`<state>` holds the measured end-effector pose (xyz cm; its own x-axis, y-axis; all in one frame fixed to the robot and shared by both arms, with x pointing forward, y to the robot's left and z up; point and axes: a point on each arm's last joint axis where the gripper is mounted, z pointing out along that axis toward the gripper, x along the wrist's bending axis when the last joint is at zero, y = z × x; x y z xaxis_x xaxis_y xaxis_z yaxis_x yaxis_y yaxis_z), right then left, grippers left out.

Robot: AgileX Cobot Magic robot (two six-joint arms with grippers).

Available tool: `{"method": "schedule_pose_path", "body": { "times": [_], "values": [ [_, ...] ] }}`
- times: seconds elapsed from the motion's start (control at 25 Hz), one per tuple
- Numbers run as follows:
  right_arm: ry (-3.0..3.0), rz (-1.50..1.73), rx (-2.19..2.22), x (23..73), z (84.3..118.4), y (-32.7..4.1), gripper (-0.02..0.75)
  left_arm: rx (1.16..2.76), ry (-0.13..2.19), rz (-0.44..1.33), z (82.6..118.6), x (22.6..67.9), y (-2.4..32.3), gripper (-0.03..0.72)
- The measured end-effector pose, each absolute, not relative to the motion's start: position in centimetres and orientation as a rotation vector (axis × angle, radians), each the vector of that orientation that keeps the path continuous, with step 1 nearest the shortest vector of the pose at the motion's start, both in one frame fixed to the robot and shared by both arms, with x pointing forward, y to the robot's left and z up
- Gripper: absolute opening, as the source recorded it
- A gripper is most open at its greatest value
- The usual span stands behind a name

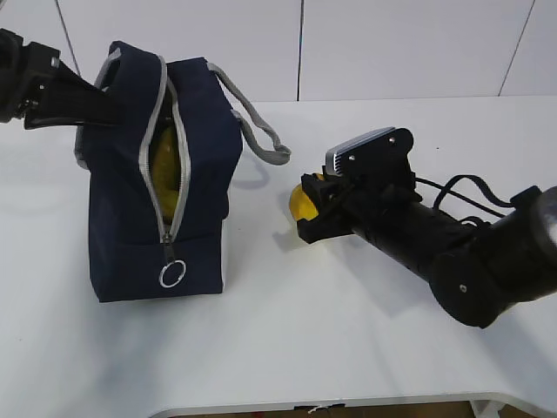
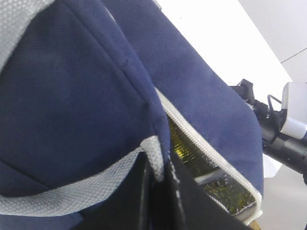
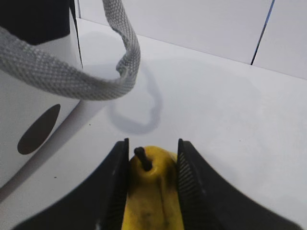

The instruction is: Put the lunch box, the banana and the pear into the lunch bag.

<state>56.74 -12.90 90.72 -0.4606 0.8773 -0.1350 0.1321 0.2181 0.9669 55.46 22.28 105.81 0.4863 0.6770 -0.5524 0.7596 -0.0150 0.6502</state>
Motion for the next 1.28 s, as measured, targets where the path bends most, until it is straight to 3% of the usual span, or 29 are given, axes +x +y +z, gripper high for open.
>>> {"method": "schedule_pose_path", "body": {
  "times": [0.36,0.76,1.28],
  "values": [
    [1.689,1.309,0.953,56.5,94.4,-13.4,0.265,1.723,1.233,-0.096,105.8,55.5,22.3,0.008],
    [1.546,1.35,0.79,55.0,101.4,-14.3,0.265,1.633,1.245,-0.122,106.3,55.8,22.1,0.008],
    [1.61,1.424,0.123,53.2,106.6,-11.2,0.265,1.633,1.243,-0.126,106.4,55.7,22.1,0.008]
  ]
}}
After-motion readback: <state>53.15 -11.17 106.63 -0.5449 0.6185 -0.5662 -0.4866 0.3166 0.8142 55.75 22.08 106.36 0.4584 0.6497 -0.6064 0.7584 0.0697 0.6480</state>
